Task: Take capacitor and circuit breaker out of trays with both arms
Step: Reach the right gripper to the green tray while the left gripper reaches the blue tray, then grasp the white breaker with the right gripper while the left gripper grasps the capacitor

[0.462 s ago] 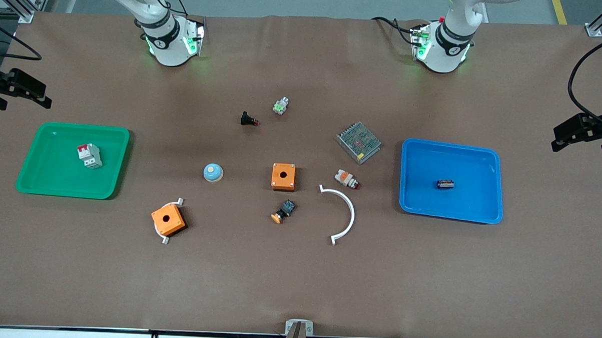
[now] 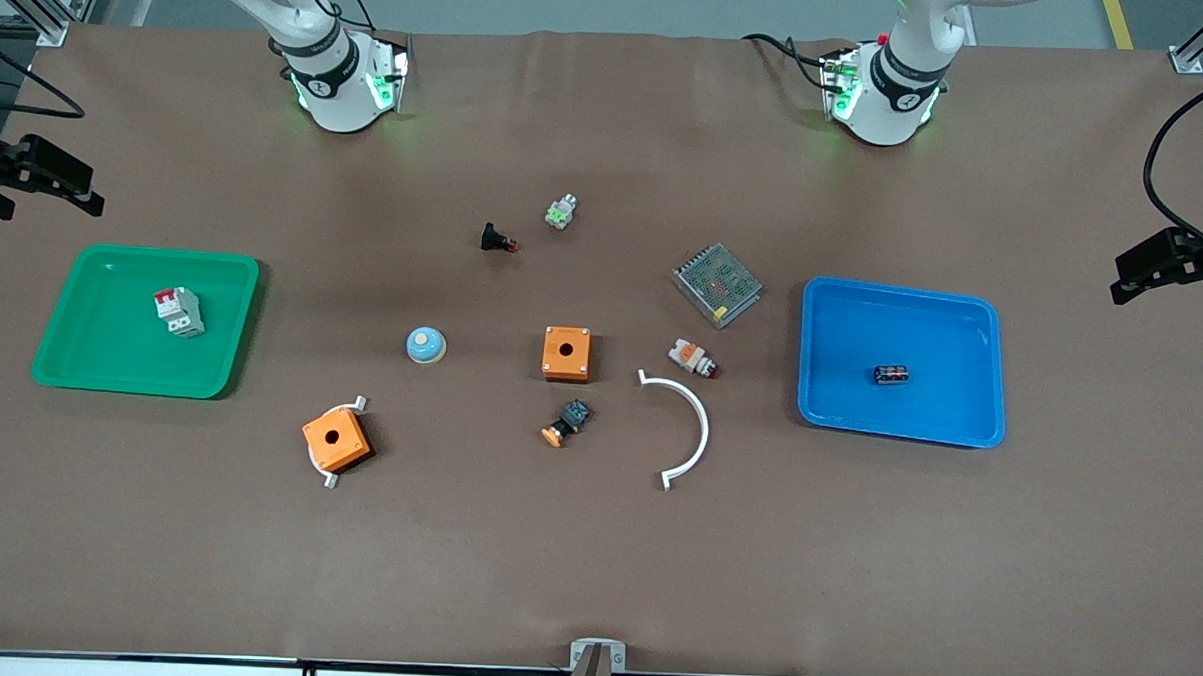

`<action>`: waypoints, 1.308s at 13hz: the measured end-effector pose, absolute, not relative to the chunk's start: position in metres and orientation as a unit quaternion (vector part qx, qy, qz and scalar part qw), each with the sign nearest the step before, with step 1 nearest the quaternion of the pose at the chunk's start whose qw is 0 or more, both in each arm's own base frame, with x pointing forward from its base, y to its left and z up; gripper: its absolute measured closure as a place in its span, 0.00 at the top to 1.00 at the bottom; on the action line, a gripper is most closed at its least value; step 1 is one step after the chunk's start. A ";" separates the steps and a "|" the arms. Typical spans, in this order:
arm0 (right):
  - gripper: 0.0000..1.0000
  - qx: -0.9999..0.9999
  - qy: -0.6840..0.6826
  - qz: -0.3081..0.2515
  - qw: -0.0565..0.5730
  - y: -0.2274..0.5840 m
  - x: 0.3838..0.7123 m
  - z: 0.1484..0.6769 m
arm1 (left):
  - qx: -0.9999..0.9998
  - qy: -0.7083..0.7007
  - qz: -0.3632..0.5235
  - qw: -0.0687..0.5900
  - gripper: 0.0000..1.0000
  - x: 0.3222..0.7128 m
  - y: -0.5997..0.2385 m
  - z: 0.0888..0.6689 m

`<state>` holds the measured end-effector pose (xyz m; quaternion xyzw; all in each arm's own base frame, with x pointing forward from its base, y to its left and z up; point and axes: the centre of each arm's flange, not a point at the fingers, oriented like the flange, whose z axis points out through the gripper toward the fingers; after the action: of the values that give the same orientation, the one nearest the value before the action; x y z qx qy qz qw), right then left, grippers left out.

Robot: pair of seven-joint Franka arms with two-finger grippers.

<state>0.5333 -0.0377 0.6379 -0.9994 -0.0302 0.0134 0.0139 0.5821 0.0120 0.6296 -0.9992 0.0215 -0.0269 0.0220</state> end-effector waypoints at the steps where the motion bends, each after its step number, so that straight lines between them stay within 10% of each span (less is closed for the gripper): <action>1: 1.00 -0.999 -0.030 0.013 0.014 -0.037 0.533 0.638 | -0.999 0.023 -0.024 0.024 1.00 0.583 0.010 0.627; 7: 1.00 -0.999 -0.025 0.030 0.001 -0.046 0.537 0.626 | -0.997 0.016 0.075 0.020 1.00 0.624 -0.001 0.489; 17: 1.00 -0.984 -0.122 0.118 -0.061 -0.148 0.554 0.400 | -0.988 0.008 0.147 0.037 1.00 0.634 -0.070 0.258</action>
<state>0.5543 -0.1481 0.4003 -0.9835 -0.1222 0.1183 -0.0610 0.6344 -0.0703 0.2578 -0.9884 0.0081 0.1468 0.0370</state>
